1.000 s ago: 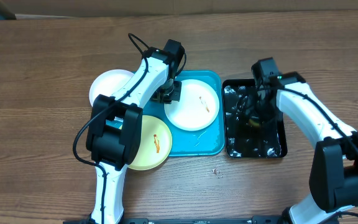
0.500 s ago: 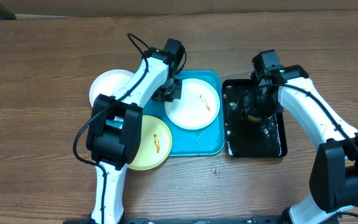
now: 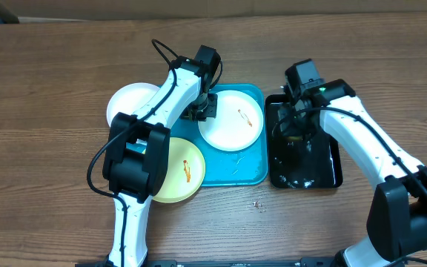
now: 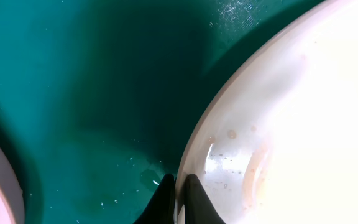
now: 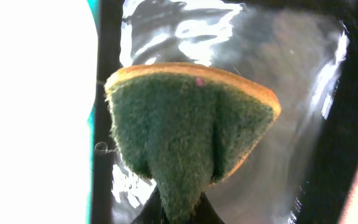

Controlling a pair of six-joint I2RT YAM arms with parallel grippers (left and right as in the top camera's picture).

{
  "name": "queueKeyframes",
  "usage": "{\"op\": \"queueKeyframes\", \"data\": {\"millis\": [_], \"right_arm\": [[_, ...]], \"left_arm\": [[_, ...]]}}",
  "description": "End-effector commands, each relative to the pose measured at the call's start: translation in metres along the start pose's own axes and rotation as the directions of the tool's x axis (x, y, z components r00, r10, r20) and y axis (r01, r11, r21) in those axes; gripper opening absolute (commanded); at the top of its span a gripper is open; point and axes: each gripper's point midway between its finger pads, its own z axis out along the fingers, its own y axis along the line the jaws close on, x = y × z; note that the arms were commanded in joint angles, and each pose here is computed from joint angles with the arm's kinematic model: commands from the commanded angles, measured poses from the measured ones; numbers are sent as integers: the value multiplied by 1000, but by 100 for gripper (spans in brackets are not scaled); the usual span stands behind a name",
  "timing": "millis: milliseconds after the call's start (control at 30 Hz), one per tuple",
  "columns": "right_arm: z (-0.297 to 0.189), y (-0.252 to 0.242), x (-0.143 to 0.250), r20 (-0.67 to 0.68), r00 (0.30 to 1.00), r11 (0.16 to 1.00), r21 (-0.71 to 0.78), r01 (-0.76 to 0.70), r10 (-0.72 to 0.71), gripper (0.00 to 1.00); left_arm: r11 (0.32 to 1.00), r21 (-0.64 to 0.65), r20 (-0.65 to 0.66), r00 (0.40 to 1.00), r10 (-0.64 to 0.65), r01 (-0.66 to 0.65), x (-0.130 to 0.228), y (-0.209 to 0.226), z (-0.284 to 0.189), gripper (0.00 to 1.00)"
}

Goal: Clean dirty plates on tray and stack at the side
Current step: 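Scrub the held white plate with the sponge in the right gripper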

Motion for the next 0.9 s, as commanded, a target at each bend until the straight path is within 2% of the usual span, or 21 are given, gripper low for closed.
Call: {"op": "queueKeyframes", "data": {"millis": [0,200,267,667,800,833,867], "right_arm": [[-23,29,-27,118,993,993,-115,2,11,4],[-28,57,-62,287,956,992,-90,85,-56,4],[-24,64,-66,307,949,993,-67,99,-74,4],[57,82,-50,186,972,989,-2,147,-144,4],[68,80,-54,194,970,990,20,143,-144,4],[69,80,-54,196,970,990,21,142,-143,7],[69,80,-55,197,970,990,21,142,-143,17]], "left_arm": [[1000,-2,-28,1000,-8,8,6,0,8,4],[1000,19,-34,999,-9,9,6,-3,8,4],[1000,18,-34,999,-9,9,7,-3,8,4],[1000,18,-34,999,-8,9,7,-3,8,4],[1000,18,-36,999,-8,9,7,-3,8,4],[1000,17,-36,999,-8,9,7,-3,8,4],[1000,17,-37,999,-8,9,7,-3,8,4]]}}
